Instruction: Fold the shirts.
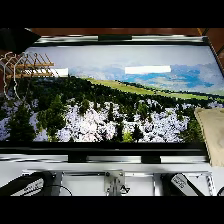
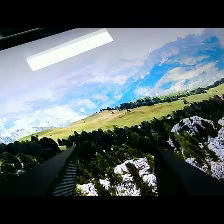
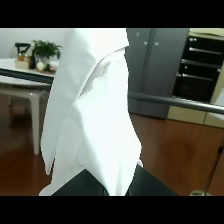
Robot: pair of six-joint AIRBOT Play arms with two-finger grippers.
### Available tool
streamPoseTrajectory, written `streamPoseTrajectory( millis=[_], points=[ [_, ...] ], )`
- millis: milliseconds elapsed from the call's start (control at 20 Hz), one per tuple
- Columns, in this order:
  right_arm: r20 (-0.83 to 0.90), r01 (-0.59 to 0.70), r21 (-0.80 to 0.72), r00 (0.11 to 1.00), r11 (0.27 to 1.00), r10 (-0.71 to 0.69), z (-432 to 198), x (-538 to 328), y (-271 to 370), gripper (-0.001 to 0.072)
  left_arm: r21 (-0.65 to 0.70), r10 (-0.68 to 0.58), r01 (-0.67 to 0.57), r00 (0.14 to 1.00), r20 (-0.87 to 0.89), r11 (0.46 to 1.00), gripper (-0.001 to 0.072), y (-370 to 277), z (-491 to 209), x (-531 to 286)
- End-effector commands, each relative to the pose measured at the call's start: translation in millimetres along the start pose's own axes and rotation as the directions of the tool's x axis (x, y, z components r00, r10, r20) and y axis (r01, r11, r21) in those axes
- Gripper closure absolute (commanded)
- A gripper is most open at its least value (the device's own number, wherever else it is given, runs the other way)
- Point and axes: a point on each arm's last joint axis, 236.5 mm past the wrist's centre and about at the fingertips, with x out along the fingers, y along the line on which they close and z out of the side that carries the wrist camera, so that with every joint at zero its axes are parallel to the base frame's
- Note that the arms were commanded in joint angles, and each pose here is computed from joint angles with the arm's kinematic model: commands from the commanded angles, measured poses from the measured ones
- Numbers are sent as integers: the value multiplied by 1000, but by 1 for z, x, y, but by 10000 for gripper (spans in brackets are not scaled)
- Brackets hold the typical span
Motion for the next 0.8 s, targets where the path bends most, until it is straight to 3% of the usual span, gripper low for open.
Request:
streamPoseTrajectory(
  millis=[0, 100, 150, 200, 250, 500, 750],
  points=[
    [-61, 63, 27, 996, 998, -61, -22, 15, -29, 647, -12, -11, 11, 999, -30, 1000, 169, -3, -7, 0],
    [-130, 81, 52, 989, 995, -74, -41, 19, -37, 641, -11, -11, 11, 999, -31, 1000, 169, -3, -7, 0],
    [-161, 83, 52, 984, 995, -73, -49, 19, -38, 549, -11, -11, 11, 999, -31, 1000, 169, -3, -7, 0],
    [-179, 72, 56, 982, 996, -60, -53, 19, -35, 265, -11, -11, 11, 999, -31, 1000, 169, -3, -7, 0],
    [-196, 45, 79, 980, 996, -29, -56, 16, -29, 116, -11, -11, 11, 999, -31, 1000, 169, -3, -7, 0],
    [-407, -22, 105, 911, 994, 63, -87, -39, -11, 116, -10, -12, 11, 999, -32, 1000, 169, -3, -7, 0],
    [-702, -98, 91, 700, 991, 134, -150, -113, 11, 117, -10, -11, 11, 999, -32, 1000, 169, -2, -8, 0]
  ],
)
